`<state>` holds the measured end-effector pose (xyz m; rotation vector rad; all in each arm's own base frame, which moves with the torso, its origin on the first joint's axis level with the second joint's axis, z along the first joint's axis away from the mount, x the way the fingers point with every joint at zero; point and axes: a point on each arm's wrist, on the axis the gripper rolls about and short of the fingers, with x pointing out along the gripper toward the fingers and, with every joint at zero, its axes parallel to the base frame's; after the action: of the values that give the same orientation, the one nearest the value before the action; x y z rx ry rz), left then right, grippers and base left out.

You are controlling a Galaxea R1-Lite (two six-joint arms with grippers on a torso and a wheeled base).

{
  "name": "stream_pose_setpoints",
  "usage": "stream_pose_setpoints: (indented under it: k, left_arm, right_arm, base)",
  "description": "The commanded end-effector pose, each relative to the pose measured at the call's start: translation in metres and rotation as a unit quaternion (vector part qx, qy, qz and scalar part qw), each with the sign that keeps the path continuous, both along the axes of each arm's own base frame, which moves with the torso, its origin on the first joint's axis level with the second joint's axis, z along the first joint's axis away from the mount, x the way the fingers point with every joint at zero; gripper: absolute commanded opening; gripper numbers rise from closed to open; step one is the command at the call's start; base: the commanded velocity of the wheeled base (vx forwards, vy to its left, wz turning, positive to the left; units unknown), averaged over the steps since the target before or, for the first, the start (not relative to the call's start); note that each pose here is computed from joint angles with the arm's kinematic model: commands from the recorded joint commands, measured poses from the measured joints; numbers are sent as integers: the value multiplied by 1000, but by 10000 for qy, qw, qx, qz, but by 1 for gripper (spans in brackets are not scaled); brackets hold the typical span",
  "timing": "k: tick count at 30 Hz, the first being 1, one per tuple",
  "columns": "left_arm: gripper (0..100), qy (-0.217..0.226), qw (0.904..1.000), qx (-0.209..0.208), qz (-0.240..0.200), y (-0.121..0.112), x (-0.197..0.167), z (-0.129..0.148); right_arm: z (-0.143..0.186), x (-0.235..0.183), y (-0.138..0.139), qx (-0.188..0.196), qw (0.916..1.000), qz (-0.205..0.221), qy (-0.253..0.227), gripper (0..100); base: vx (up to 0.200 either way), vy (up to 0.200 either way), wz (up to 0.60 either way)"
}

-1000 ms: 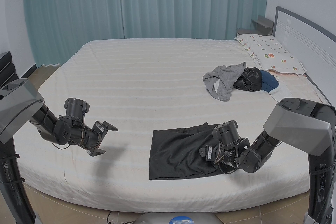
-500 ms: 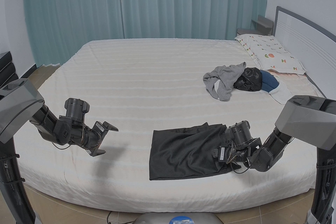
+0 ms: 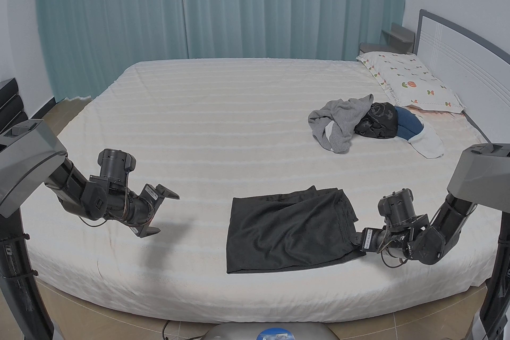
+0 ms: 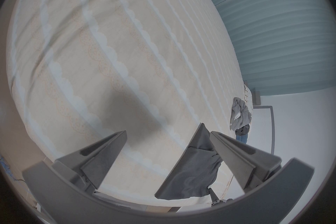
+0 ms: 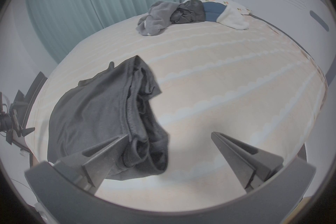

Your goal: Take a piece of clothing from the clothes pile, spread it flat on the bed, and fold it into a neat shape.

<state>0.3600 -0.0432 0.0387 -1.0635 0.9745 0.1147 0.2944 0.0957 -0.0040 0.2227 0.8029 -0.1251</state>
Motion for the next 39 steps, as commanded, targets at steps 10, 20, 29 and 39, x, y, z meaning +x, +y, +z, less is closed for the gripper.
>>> stream_pose_setpoints:
  k: [10,20,29,39]
  left_arm:
    - [100,-1,10000,4,6,0,0,0]
    - [100,6,10000,4,6,0,0,-1]
    - [100,-6,10000,-2,20,1,1,0]
    - [100,-11,10000,-40,39,2,1,1]
  right_arm:
    - [4,-12,-35,360,9990,-261,-99,100]
    - [16,6,-11,1879,9816,283,-210,100]
    - [8,14,-2,2228,9726,660,-6,0]
    - [4,3,-14,1903,9803,522,125,0]
  base:
    - [0,0,0]
    - [0,0,0]
    - [0,0,0]
    - [0,0,0]
